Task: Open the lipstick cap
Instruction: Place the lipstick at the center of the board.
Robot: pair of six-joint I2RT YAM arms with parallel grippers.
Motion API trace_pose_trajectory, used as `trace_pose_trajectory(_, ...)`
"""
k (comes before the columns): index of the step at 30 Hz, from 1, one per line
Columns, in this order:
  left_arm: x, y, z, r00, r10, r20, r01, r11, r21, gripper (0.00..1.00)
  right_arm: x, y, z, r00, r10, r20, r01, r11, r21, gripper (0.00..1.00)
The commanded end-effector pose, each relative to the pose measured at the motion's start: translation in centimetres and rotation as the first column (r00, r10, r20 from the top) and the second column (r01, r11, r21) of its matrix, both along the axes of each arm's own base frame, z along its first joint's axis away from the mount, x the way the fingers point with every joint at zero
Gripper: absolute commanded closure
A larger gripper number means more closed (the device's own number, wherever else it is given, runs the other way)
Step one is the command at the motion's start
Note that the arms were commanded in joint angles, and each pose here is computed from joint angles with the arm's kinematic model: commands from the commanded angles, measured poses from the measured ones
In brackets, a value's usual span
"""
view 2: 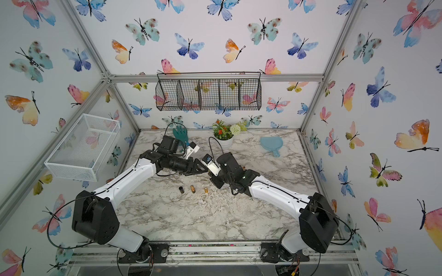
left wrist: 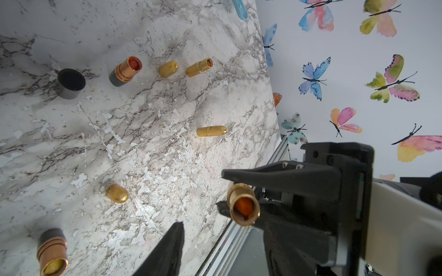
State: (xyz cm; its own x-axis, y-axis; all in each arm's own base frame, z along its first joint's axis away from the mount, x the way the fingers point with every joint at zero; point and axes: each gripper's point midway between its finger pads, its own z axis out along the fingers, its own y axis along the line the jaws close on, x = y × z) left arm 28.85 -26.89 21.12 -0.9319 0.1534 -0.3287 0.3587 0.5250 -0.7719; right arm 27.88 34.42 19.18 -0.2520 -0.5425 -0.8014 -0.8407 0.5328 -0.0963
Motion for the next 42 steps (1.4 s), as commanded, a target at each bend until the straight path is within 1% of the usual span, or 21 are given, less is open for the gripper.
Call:
trace_pose_trajectory(1, 0.2, -0.7, 0.2, 0.999, -0.033, 0.019, 0.034, 0.999, -0.025, 0.43, -0.1, 1.1, 0.6, 0.999, 0.045, -0.003, -0.044, 0.999, 0.028, 0.96)
trace_pose_trajectory(5, 0.5, -0.7, 0.3, 0.999, -0.033, 0.027, 0.034, 0.999, -0.025, 0.43, -0.5, 1.3, 0.3, 0.998, 0.059, -0.024, -0.058, 0.998, 0.036, 0.96)
trace_pose_trajectory(9, 0.7, -1.0, 0.0, 0.999, -0.039, 0.020, 0.040, 0.999, -0.024, 0.47, -0.9, 1.7, 0.0, 0.996, 0.082, -0.042, -0.080, 0.996, 0.047, 0.95)
trace_pose_trajectory(18, 0.2, -1.4, 0.0, 0.998, -0.060, 0.005, 0.060, 0.998, -0.037, 0.79, -0.6, 1.7, -0.4, 0.996, 0.076, -0.041, -0.074, 0.997, 0.030, 0.94)
trace_pose_trajectory(21, -0.3, -1.3, -0.1, 0.998, -0.069, -0.001, 0.069, 0.997, -0.040, 0.83, -0.4, 1.7, -0.5, 0.997, 0.067, -0.041, -0.066, 0.998, 0.025, 0.94)
trace_pose_trajectory(23, -0.6, -1.1, -0.4, 0.997, -0.076, -0.010, 0.076, 0.997, -0.024, 0.84, -0.3, 1.7, -0.4, 0.997, 0.062, -0.042, -0.061, 0.998, 0.025, 0.94)
trace_pose_trajectory(25, -0.8, -1.0, -0.5, 0.997, -0.080, -0.013, 0.080, 0.997, -0.015, 0.88, -0.2, 1.7, -0.5, 0.998, 0.054, -0.042, -0.054, 0.998, 0.022, 0.93)
trace_pose_trajectory(26, -0.8, -0.9, -0.6, 0.997, -0.079, -0.014, 0.079, 0.997, -0.015, 0.90, -0.1, 1.6, -0.5, 0.998, 0.045, -0.042, -0.045, 0.999, 0.020, 0.90)
trace_pose_trajectory(28, -0.8, -1.0, -0.4, 0.997, -0.079, -0.013, 0.079, 0.997, -0.017, 0.92, 0.2, 1.6, -0.6, 0.999, 0.032, -0.039, -0.032, 0.999, 0.016, 0.81)
trace_pose_trajectory(29, -0.8, -1.0, -0.3, 0.997, -0.079, -0.010, 0.079, 0.997, -0.019, 0.94, 0.3, 1.5, -0.6, 0.999, 0.023, -0.039, -0.023, 1.000, 0.012, 0.73)
trace_pose_trajectory(32, -0.7, -1.0, -0.1, 0.997, -0.074, -0.004, 0.074, 0.997, -0.015, 0.95, 0.8, 1.1, -0.6, 1.000, -0.008, -0.027, 0.008, 1.000, -0.010, 0.61)
trace_pose_trajectory(34, -0.6, -0.8, 0.0, 0.998, -0.068, 0.000, 0.068, 0.998, -0.003, 0.95, 1.2, 0.6, -0.4, 0.999, -0.034, -0.012, 0.034, 0.999, -0.020, 0.56)
trace_pose_trajectory(37, -0.1, -0.3, 0.0, 0.999, -0.047, 0.020, 0.047, 0.999, 0.026, 0.96, 1.4, -0.5, -0.2, 0.997, -0.080, 0.000, 0.080, 0.996, -0.042, 0.51)
trace_pose_trajectory(39, 0.8, 0.1, -0.2, 0.999, -0.013, 0.052, 0.009, 0.998, 0.069, 0.96, 1.1, -1.2, 0.0, 0.996, -0.091, 0.002, 0.091, 0.995, -0.045, 0.50)
trace_pose_trajectory(42, 2.6, 1.0, -1.5, 0.991, 0.051, 0.128, -0.075, 0.978, 0.197, 0.95, 0.6, -2.2, 1.2, 0.994, -0.105, 0.018, 0.106, 0.994, -0.034, 0.51)
